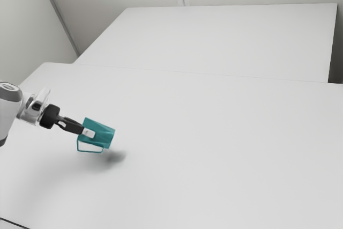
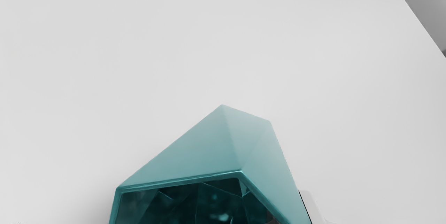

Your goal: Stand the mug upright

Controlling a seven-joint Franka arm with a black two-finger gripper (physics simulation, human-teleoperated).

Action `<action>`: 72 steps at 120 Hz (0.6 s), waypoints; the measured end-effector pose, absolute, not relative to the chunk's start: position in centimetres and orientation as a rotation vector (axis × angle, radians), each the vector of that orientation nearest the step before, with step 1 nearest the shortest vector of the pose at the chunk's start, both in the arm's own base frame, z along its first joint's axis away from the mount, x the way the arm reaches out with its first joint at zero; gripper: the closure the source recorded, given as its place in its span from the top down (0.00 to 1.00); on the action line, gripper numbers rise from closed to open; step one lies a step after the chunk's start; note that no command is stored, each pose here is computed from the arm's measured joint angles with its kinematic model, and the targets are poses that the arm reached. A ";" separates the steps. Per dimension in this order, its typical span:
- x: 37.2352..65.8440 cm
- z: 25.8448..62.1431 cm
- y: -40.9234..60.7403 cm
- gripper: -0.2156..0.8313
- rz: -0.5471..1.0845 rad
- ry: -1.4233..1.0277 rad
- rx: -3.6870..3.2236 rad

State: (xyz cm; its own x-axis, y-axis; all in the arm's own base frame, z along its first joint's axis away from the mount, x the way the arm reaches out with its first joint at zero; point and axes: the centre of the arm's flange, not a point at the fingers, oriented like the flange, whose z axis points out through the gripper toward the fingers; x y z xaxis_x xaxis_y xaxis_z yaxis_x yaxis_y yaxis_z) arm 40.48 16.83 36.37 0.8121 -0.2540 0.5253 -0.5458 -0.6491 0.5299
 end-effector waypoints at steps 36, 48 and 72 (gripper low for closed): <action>43.0 39.6 15.2 0.05 0.253 -0.903 2.480; 43.6 40.5 14.8 0.05 0.142 -0.981 2.554; 44.9 39.6 13.4 0.05 -0.083 -1.086 2.661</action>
